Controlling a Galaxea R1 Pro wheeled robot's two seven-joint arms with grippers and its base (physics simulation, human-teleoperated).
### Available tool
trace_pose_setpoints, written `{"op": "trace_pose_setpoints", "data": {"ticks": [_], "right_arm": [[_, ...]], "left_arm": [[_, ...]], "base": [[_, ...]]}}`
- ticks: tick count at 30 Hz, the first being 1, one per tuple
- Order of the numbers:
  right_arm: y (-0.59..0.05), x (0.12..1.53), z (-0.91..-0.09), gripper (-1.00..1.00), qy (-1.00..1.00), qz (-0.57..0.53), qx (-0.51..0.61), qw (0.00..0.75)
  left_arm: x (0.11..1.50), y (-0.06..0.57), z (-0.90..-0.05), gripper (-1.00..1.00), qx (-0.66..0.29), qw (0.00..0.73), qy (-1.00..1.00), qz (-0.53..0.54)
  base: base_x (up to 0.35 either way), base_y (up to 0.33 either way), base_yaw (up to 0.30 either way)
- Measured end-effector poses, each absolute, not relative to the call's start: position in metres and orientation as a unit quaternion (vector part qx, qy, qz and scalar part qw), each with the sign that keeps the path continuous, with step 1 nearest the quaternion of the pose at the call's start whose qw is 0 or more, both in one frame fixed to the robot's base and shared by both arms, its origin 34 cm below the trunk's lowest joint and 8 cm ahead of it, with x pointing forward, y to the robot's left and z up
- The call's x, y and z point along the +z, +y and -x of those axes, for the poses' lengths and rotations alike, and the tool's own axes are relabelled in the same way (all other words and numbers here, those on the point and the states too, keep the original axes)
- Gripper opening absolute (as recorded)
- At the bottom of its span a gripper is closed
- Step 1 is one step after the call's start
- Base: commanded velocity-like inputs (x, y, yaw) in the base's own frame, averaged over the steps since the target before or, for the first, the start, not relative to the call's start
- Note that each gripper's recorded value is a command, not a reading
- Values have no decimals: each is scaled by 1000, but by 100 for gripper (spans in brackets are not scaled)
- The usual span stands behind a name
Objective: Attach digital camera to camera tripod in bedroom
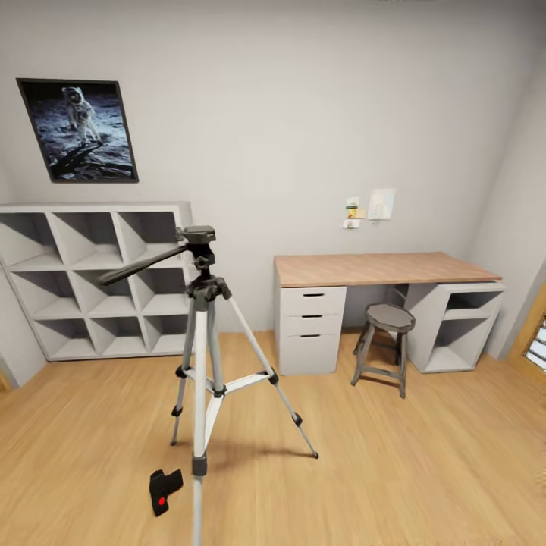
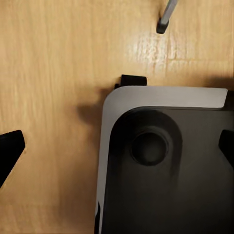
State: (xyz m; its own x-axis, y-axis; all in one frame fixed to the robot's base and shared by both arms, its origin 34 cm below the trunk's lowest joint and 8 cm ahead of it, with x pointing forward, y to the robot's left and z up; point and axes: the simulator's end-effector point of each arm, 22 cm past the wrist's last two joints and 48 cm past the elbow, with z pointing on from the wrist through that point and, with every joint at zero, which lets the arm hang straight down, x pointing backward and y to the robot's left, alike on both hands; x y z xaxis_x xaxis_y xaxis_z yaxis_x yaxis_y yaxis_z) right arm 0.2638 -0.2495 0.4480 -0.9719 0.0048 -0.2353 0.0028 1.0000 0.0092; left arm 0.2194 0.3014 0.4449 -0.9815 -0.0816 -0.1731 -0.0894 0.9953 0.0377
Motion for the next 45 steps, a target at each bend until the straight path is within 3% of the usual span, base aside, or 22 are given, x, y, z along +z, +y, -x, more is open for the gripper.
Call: {"op": "trace_pose_setpoints", "data": {"ticks": [11,19,26,45], "right_arm": [[-252,456,-294,100,987,-3,2,163],[-254,483,-365,100,971,-2,0,237],[-257,494,-386,100,972,-2,-3,235],[-259,494,-388,100,974,-4,-5,227]], "left_arm": [[460,315,-283,100,24,151,984,94],[496,318,-363,100,4,197,972,128],[527,310,-404,100,-19,206,968,144],[532,309,-408,100,-24,201,968,150]], "base": [[0,325,-254],[-25,325,-259],[-97,324,-259],[-156,310,-259]]}}
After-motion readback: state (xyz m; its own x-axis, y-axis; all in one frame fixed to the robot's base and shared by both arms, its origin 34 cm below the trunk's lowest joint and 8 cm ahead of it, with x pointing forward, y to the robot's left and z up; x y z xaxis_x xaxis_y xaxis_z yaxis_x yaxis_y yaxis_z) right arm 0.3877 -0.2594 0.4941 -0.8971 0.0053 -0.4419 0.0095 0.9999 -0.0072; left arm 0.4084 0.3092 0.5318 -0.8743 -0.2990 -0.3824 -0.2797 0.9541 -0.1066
